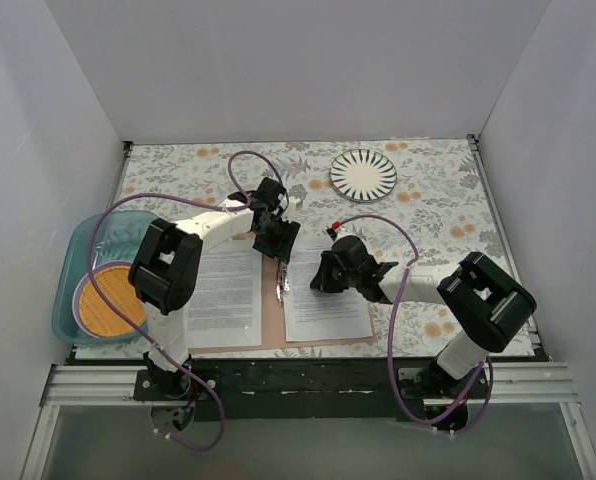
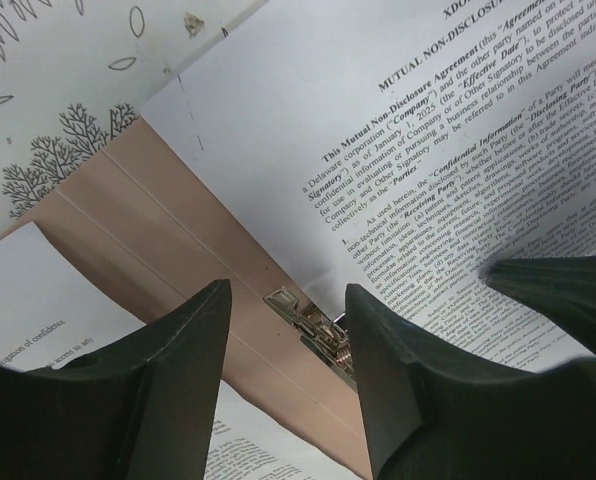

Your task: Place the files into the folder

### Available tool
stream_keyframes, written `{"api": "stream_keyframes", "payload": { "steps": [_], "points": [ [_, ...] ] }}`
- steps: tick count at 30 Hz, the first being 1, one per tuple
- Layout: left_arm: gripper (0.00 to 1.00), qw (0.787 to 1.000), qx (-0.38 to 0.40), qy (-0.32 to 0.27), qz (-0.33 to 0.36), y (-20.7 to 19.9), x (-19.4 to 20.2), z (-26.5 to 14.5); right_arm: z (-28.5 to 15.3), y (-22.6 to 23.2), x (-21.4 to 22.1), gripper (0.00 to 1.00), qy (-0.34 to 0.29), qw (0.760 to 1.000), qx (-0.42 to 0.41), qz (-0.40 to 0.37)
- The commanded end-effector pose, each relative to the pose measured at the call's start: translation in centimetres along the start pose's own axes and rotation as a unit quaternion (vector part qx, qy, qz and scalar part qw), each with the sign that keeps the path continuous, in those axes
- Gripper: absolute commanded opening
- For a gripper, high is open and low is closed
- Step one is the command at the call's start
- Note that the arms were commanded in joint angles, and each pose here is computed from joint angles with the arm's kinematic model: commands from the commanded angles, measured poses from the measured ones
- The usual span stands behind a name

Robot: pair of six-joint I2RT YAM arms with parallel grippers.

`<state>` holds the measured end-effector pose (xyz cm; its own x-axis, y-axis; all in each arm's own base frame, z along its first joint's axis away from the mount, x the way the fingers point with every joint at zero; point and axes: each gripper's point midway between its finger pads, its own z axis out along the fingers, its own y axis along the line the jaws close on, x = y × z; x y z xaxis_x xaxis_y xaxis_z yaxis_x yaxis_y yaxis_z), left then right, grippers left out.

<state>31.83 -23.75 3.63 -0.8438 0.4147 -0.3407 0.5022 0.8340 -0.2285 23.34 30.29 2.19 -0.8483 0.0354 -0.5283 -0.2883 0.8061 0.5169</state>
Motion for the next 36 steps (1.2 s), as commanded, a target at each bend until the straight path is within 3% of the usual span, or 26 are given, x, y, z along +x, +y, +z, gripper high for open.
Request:
{"api": "stream_keyframes", "payload": {
  "steps": [1,11,19,27,36],
  "points": [
    [0.47,1.000,-0.011,-0.027,-0.009,0.6,-2.1,-0.4,-0.3,-2.8,3.6,0.01,0.046,0.998,0.045,0.001],
    [0.35,1.000,0.000,-0.007,-0.012,0.4,-1.0,0.2,-0.5,-3.4,4.6,0.01,0.056,0.997,0.053,0.014],
    [0.11,1.000,0.018,-0.025,-0.008,-0.7,-2.2,-1.6,-0.5,-4.4,5.2,0.01,0.061,0.995,0.080,0.024],
    [0.03,0.998,0.053,-0.043,0.011,-2.5,-2.5,-4.7,-0.7,-4.9,5.8,0.01,0.071,0.993,0.093,0.035],
    [0.02,0.995,0.094,-0.004,0.021,-3.8,0.2,-5.7,-0.8,-5.3,6.3,0.01,0.079,0.990,0.108,0.049]
  ]
}}
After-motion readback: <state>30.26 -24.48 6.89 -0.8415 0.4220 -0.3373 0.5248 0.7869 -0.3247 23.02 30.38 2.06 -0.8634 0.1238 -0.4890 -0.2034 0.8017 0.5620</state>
